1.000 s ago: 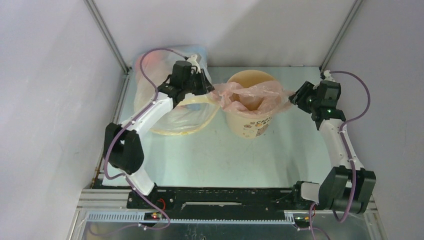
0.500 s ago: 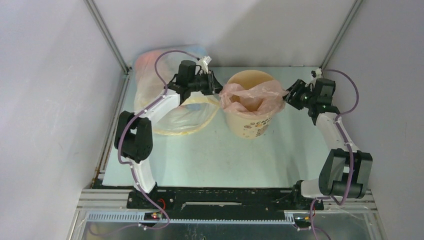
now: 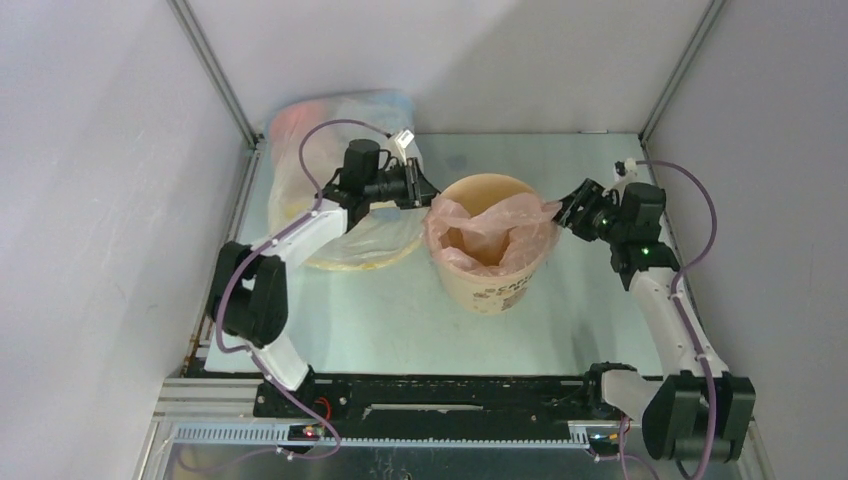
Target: Put the trash bags into the trash bin
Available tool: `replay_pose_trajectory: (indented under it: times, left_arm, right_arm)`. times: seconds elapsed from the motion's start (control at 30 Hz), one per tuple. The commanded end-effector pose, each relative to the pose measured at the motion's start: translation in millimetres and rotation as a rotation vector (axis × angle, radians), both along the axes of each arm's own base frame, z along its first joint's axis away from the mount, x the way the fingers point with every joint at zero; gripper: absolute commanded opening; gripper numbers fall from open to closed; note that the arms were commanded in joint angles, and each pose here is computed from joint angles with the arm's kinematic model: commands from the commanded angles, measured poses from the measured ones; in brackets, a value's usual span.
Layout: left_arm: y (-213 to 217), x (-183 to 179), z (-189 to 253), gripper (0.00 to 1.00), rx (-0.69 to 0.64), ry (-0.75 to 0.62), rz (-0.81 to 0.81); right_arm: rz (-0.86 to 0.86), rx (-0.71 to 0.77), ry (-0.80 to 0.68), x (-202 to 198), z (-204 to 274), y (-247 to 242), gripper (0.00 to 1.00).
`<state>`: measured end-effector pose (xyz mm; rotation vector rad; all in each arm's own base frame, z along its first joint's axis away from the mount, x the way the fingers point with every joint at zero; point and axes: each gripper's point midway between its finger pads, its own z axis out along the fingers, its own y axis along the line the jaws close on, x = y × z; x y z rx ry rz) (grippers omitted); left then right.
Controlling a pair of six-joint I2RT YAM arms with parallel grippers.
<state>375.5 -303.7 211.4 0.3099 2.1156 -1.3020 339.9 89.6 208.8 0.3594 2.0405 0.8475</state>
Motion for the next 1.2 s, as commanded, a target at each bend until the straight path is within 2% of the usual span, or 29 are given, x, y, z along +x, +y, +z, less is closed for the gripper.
replay_pose_trajectory:
  times: [0.0, 0.13, 0.3, 0.43, 0.57, 0.7, 0.83, 0.93, 1.0, 1.1, 1.17]
  left_arm:
    - [10, -17, 50, 0.25, -0.020, -0.116, 0.052]
    - [29, -26, 53, 0.26, 0.023, -0.115, 0.143]
    - [49, -37, 56, 0.26, 0.040, -0.132, 0.238]
    - [66, -49, 55, 0.28, 0.051, -0.154, 0.310]
    - [81, -61, 58, 0.25, 0.056, -0.188, 0.363]
    - [91, -68, 56, 0.21, 0.081, -0.198, 0.388]
    - [99, -73, 55, 0.08, 0.094, -0.209, 0.414]
    - [104, -74, 55, 0.00, 0.101, -0.223, 0.430]
    - [104, -76, 57, 0.00, 0.102, -0.234, 0.425]
    - [105, -76, 58, 0.00, 0.110, -0.243, 0.423]
    - [108, -76, 57, 0.00, 0.125, -0.246, 0.434]
  right_arm:
    - [-0.053, -0.055, -0.067, -10, 21, -12, 0.61]
    - [-0.130, -0.124, -0.072, -24, 24, -34, 0.67]
    - [-0.215, -0.215, -0.077, -42, 27, -55, 0.70]
    - [-0.264, -0.257, -0.119, -57, 39, -66, 0.66]
    - [-0.251, -0.273, -0.197, -70, 57, -63, 0.56]
    - [-0.069, -0.286, -0.418, -84, 95, -32, 0.51]
    - [0.127, -0.309, -0.661, -104, 136, 2, 0.50]
    - [0.243, -0.290, -0.735, -108, 149, 23, 0.47]
    - [0.301, -0.301, -0.768, -106, 150, 38, 0.45]
    - [0.414, -0.377, -0.827, -109, 150, 59, 0.53]
    - [0.458, -0.441, -0.860, -109, 148, 70, 0.63]
